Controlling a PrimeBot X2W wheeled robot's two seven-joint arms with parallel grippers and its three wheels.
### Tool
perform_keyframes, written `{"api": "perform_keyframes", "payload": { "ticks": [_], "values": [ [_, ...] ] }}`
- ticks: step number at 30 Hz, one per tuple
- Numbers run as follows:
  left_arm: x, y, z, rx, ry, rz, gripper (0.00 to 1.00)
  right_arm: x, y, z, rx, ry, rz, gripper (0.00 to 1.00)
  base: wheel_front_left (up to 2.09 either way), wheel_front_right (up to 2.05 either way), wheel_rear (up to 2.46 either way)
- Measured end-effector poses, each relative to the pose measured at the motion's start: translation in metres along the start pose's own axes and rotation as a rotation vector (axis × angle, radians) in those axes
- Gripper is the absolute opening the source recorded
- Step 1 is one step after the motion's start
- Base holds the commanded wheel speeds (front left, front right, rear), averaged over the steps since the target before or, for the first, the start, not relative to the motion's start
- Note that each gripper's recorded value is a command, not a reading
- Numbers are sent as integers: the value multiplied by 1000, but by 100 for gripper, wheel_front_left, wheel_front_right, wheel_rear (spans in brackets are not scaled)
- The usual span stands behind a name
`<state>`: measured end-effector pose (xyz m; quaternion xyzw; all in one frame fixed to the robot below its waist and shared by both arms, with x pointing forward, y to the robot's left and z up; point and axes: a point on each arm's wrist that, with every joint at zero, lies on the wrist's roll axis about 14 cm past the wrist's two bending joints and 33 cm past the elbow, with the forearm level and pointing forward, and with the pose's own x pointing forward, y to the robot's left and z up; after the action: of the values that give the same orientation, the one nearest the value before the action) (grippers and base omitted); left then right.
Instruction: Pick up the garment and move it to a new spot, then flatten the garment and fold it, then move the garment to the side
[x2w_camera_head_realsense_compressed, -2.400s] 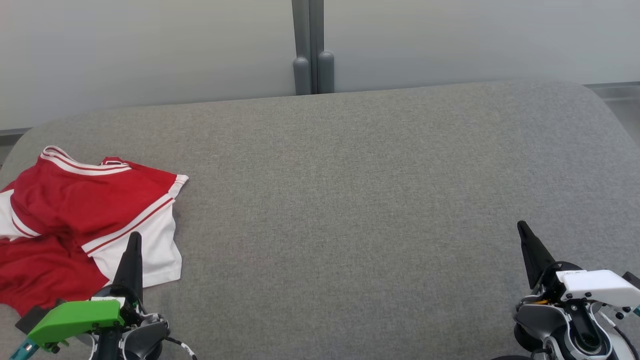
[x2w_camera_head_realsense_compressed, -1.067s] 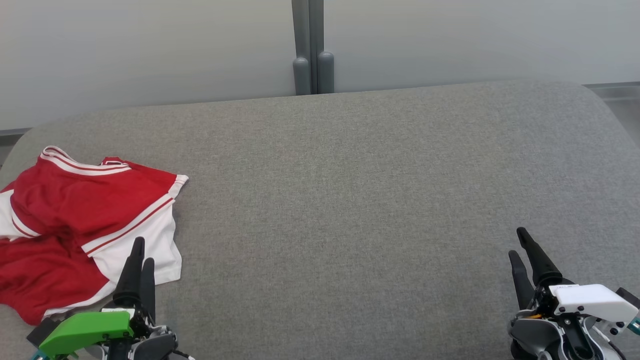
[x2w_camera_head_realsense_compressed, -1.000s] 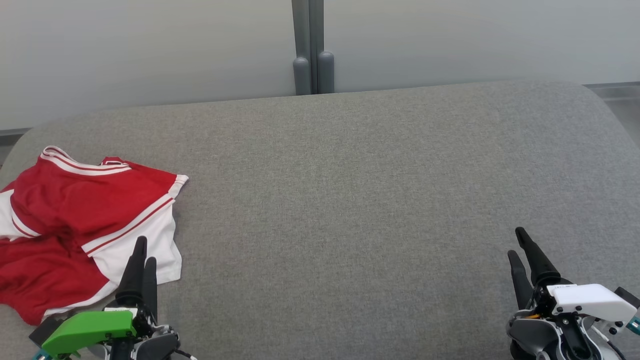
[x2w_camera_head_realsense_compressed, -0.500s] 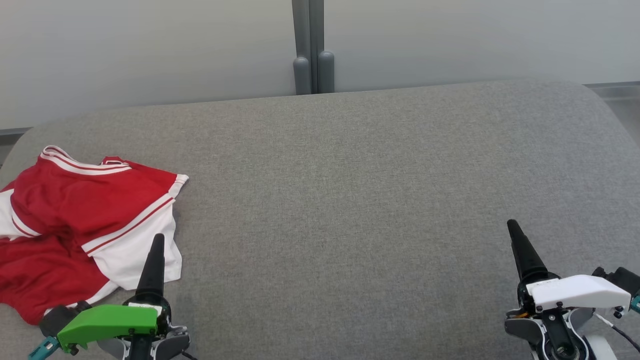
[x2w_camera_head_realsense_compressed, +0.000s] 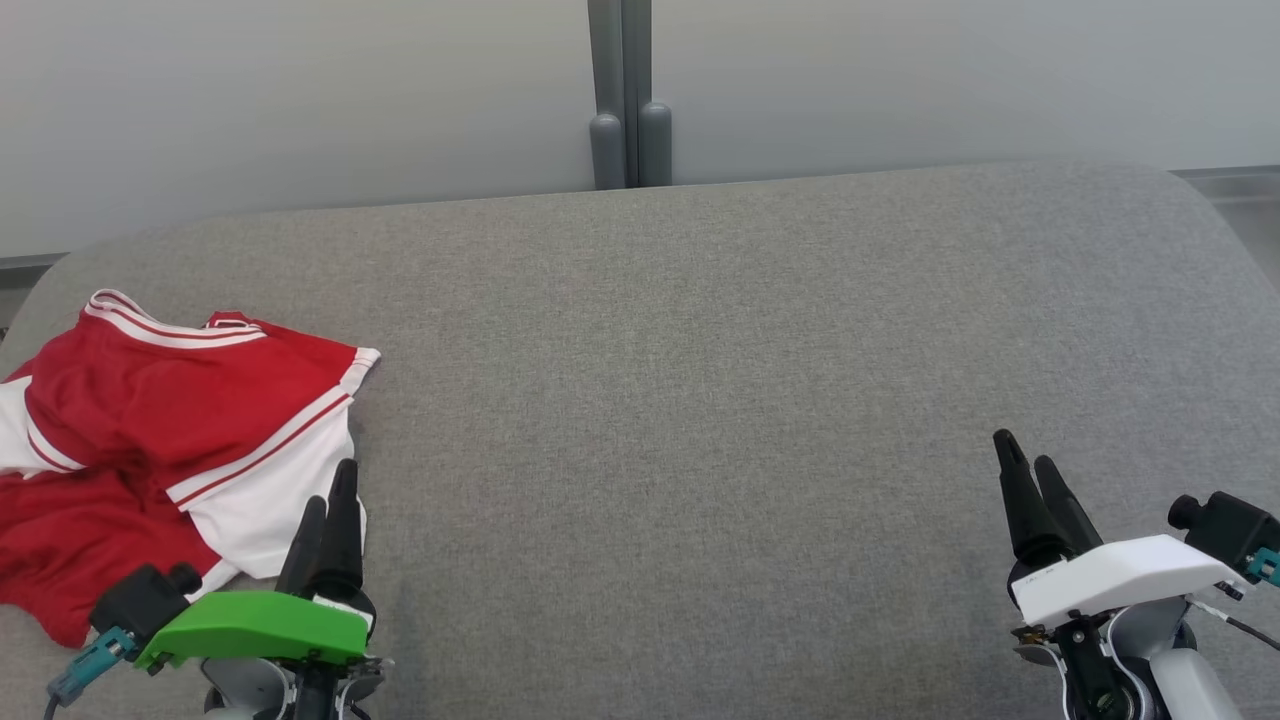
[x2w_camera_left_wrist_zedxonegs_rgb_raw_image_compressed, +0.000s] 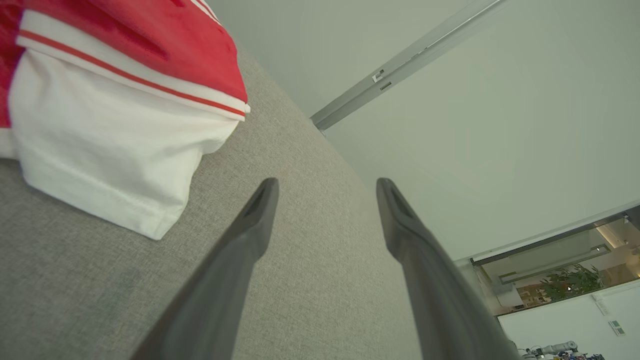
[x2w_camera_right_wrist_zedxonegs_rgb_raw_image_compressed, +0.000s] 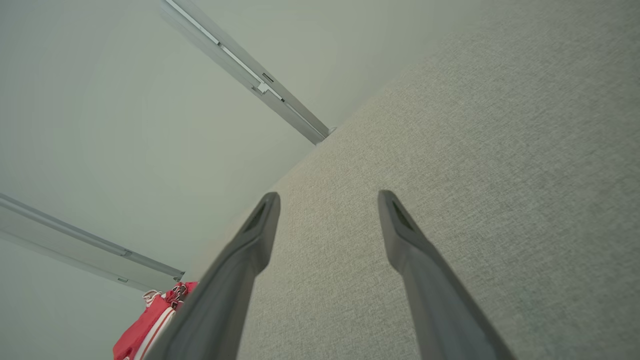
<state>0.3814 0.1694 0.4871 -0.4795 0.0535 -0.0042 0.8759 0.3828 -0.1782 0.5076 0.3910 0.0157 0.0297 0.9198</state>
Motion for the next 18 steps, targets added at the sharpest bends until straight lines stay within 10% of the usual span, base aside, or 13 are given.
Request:
{"api": "perform_keyframes", "payload": {
  "ticks": [18],
  "values": [
    [-4, 9, -9, 376, 31, 6, 100, -3, -9, -18, -267, 45, -11, 100, 0, 0, 0]
  ]
}}
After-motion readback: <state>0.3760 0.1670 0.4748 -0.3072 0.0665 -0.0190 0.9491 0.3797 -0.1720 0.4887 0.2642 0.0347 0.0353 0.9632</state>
